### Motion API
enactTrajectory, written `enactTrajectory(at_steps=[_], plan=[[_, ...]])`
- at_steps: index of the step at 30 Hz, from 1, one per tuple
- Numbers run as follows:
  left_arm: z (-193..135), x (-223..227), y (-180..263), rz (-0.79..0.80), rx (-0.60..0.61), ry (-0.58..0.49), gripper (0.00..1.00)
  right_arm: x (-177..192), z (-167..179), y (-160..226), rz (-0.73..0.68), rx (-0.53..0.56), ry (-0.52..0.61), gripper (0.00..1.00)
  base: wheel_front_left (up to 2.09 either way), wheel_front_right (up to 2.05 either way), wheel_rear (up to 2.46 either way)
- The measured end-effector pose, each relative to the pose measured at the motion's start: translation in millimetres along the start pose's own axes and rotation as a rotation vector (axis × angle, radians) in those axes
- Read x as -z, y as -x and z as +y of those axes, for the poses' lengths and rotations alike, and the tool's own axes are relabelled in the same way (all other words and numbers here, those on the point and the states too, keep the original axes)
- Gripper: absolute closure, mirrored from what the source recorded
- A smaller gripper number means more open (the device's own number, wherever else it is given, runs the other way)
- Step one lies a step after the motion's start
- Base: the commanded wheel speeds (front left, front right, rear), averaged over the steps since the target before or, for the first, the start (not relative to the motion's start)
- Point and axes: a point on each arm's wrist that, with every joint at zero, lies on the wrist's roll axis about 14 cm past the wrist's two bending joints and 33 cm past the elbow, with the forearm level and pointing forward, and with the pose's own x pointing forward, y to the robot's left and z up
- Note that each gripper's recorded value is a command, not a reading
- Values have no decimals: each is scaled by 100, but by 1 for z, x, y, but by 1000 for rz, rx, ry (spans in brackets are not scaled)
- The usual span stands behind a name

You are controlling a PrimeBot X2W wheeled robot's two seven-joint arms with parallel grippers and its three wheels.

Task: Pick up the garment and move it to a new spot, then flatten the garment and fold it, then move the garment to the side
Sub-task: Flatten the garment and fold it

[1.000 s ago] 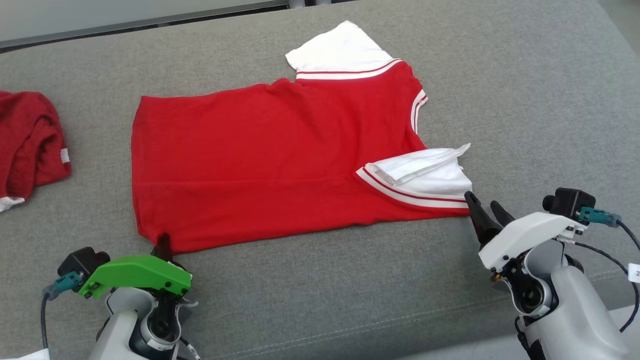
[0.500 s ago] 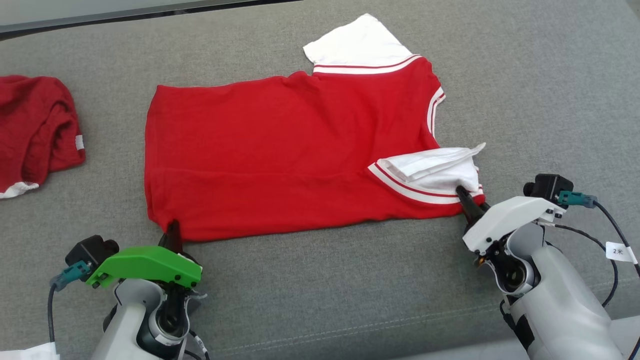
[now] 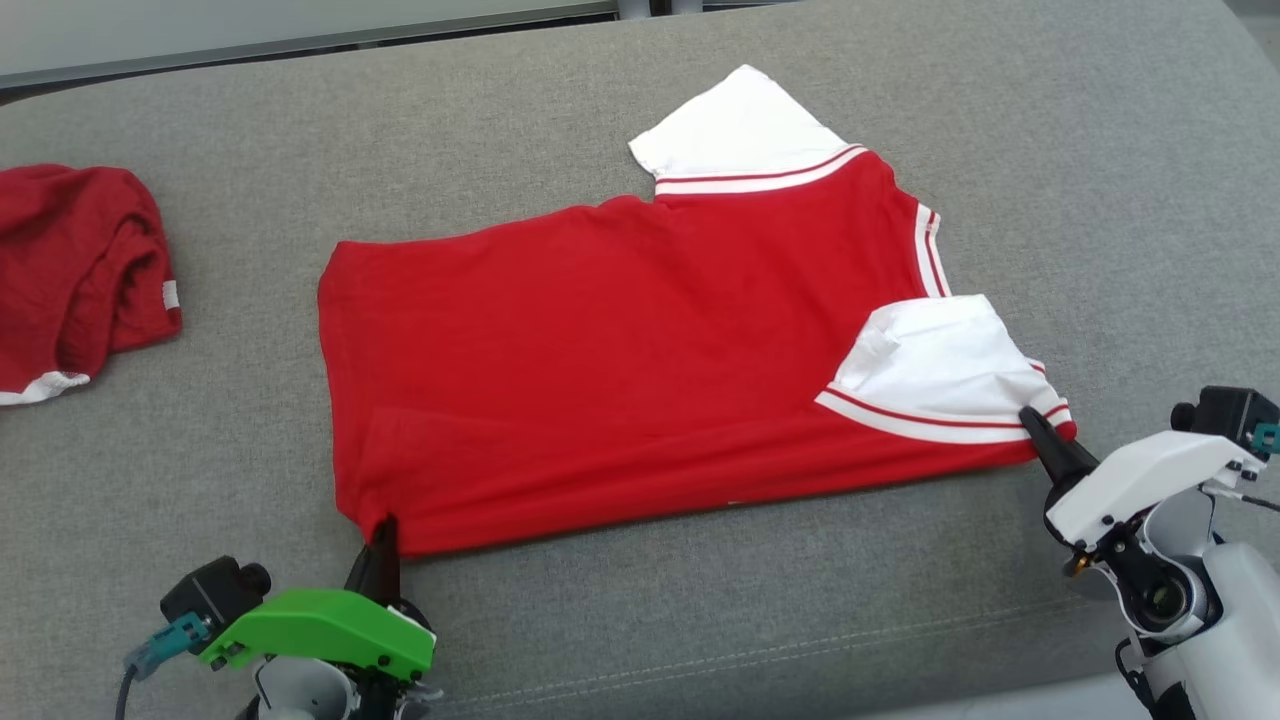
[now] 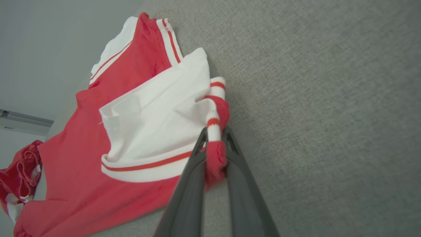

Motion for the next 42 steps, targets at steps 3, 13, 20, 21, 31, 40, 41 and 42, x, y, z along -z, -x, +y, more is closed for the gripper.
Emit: enactTrajectory(at_steps=[3, 13, 20, 21, 31, 40, 41, 42], plan=[[8, 10, 7, 25, -27, 1, 100, 11, -9, 7, 10, 23, -26, 100, 0, 0, 0], [31, 25, 15, 73, -80, -64, 100, 33, -17, 12, 32, 60, -53, 100, 0, 0, 0], [35, 22, 17, 66, -87, -87, 35, 36, -20, 15, 29, 72, -48, 86, 0, 0, 0], [35, 21, 18, 63, -87, -89, 0, 36, -20, 16, 26, 73, -47, 51, 0, 0, 0], [48, -3, 33, 42, -89, -235, 0, 20, -37, 31, -23, 104, -28, 0, 0, 0, 0], [2, -43, 19, 10, 40, -410, 0, -27, -36, 42, -96, 84, 69, 0, 0, 0, 0], [-7, -45, 15, 19, 67, -435, 0, -33, -32, 41, -104, 73, 83, 0, 0, 0, 0], [-15, -46, 12, 30, 91, -458, 0, -39, -28, 39, -109, 64, 97, 0, 0, 0, 0]])
